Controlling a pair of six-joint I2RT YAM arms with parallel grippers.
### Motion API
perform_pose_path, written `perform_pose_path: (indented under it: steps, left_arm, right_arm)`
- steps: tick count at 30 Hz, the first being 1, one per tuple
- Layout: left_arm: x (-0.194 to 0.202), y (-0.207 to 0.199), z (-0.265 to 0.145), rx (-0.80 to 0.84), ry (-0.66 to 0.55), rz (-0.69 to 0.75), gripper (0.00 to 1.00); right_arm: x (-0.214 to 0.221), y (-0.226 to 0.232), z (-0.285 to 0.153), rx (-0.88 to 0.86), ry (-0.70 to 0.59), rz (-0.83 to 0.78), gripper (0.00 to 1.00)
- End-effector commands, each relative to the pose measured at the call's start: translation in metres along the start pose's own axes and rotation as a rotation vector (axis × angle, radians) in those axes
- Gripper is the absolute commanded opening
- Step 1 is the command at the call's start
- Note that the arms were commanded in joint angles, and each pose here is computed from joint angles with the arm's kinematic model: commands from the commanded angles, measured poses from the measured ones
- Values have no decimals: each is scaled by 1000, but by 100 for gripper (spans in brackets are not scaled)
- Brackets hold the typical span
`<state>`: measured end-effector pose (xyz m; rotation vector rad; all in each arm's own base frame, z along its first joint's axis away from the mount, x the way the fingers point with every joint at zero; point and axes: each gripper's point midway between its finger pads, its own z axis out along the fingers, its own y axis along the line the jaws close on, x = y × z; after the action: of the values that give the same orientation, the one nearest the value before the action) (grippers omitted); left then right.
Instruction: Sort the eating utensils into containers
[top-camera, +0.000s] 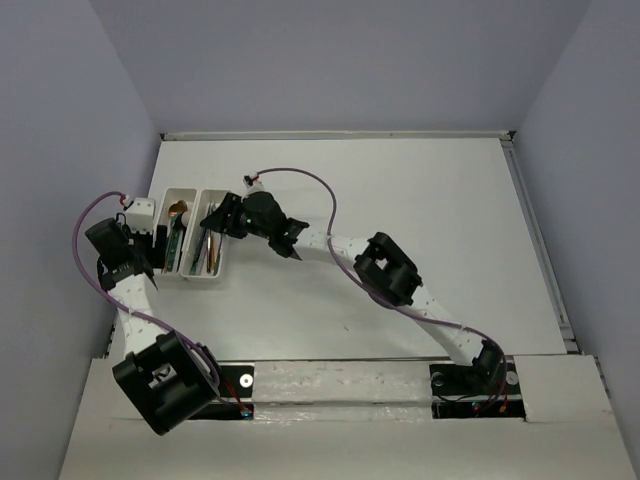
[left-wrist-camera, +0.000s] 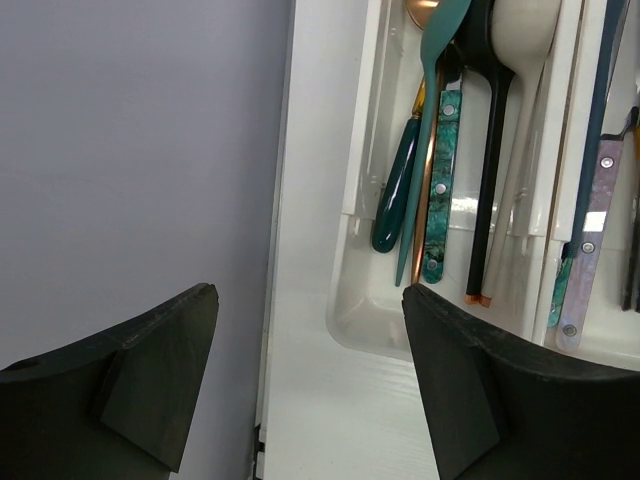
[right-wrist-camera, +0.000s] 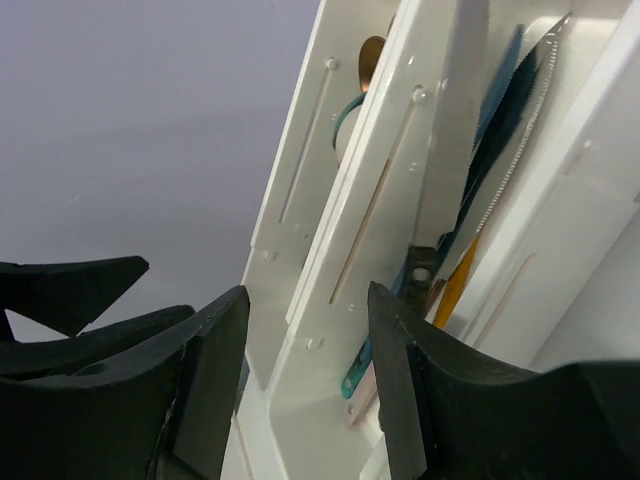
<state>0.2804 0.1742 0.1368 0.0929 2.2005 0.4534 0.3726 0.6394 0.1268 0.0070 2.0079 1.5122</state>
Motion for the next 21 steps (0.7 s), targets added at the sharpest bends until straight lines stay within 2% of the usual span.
perform_pose_path:
  steps: [1,4,5,6,9,10,11,12,13,14,15,16,18,19,20,21]
  left_arm:
    - [-13,4,-9,-10,-47,11,88]
    - [-11,3,-12,-14,-46,18,88]
    - [-11,4,-13,-16,-45,18,88]
    - [-10,3,-13,-15,-39,18,88]
    - [-9,3,-16,-20,-37,27,88]
    - [-8,3,-16,-20,-37,29,88]
    - [-7,3,-16,-23,-33,30,88]
    - [-5,2,-17,-23,-32,29,88]
    - [-5,2,-17,-24,-32,31,88]
    - [-4,1,-17,-23,-31,33,88]
    - [-4,1,-18,-22,-32,34,88]
    - [-3,0,-18,-21,-31,34,88]
    - [-2,0,-18,-17,-30,31,88]
    - [-3,-1,-18,-14,-30,30,88]
    - [-3,-3,-18,-6,-32,25,88]
    - [-4,-4,-18,-2,-33,22,88]
  right_arm:
    - [-28,89,-32,-118,-52,-111,57]
    - [-40,106,-50,-123,-76,-164,57]
    - [-55,136,-68,-160,-100,-184,57]
    - [-52,129,-76,-137,-89,-237,57]
    - [-69,149,-119,-104,-110,-373,58]
    - [-66,142,-131,-56,-77,-405,59]
    - [-82,129,-143,-24,-62,-462,60]
    - [-98,139,-166,-16,-64,-485,61]
    - [-90,97,-183,111,32,-474,61]
    - [-99,79,-200,174,44,-477,61]
    - [-137,69,-234,236,-15,-462,62]
    - [-126,14,-261,365,40,-423,63]
    - [-146,-33,-311,499,-16,-369,63]
    - [-176,-68,-351,606,-92,-317,65]
    - [-172,-92,-396,689,-138,-290,68]
    - [-181,-108,-428,762,-201,-271,75]
